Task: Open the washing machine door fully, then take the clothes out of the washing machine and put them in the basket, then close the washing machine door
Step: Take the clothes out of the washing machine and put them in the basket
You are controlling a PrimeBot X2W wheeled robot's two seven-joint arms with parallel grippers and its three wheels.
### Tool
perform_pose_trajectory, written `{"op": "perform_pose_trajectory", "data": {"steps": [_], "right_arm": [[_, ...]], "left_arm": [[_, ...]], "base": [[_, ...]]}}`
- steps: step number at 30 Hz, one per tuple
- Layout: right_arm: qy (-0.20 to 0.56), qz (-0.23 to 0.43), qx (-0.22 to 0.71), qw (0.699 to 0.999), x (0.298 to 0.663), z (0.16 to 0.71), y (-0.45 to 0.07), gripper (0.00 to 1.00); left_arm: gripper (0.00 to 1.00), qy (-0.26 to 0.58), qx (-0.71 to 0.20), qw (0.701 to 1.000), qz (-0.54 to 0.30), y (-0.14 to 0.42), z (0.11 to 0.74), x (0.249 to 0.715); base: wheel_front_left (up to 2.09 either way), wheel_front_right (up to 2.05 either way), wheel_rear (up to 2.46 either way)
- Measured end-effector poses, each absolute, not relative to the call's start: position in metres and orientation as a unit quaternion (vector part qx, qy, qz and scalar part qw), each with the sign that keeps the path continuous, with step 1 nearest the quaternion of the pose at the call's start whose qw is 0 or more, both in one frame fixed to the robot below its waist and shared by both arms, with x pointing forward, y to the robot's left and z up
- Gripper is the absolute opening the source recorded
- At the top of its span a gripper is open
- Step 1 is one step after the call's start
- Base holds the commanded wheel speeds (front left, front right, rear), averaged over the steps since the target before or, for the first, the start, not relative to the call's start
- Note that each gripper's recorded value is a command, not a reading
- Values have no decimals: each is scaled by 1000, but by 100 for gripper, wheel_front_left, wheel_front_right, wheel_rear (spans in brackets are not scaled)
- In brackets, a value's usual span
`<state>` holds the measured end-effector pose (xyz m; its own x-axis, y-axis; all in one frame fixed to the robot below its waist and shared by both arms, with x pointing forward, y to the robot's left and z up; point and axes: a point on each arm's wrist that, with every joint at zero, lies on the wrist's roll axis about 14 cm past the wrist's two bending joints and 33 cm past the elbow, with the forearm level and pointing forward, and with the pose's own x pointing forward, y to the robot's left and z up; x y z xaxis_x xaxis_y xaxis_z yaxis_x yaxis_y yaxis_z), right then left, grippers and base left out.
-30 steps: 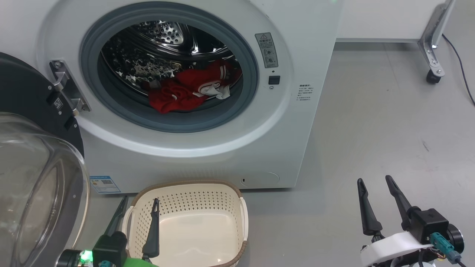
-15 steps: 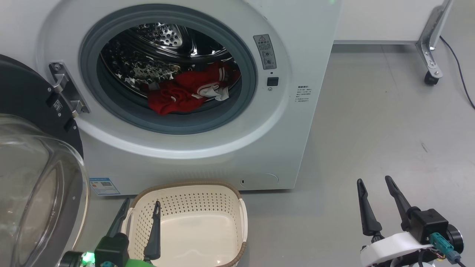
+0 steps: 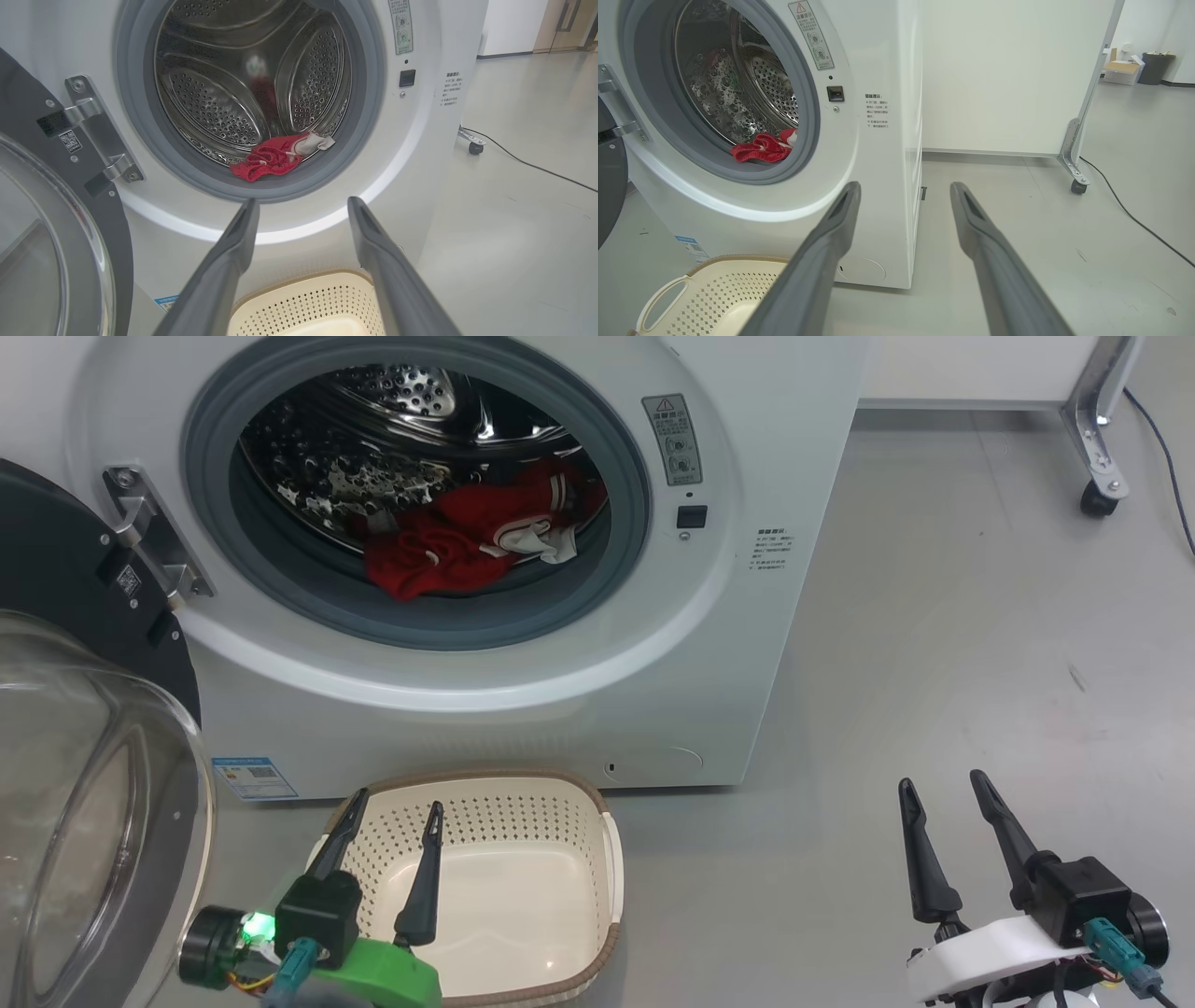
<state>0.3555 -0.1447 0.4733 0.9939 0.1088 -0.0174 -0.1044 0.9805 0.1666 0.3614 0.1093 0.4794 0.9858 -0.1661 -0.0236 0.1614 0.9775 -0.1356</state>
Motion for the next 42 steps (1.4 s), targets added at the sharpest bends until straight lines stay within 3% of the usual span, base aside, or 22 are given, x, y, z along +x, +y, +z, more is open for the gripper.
{"op": "perform_pose_trajectory", "data": {"steps": [9,25,42], "right_arm": [[23,60,82,995,370,466,-142,100],[53,36,81,995,400,438,-159,100],[78,-20,99,992,418,412,-195,100]], "left_arm": [[100,90,-68,985,-133,85,453,395],[100,174,-100,952,-231,27,440,503],[100,198,-75,942,-260,12,426,623]], "base": [[0,0,0],[0,0,0],[0,0,0]]}}
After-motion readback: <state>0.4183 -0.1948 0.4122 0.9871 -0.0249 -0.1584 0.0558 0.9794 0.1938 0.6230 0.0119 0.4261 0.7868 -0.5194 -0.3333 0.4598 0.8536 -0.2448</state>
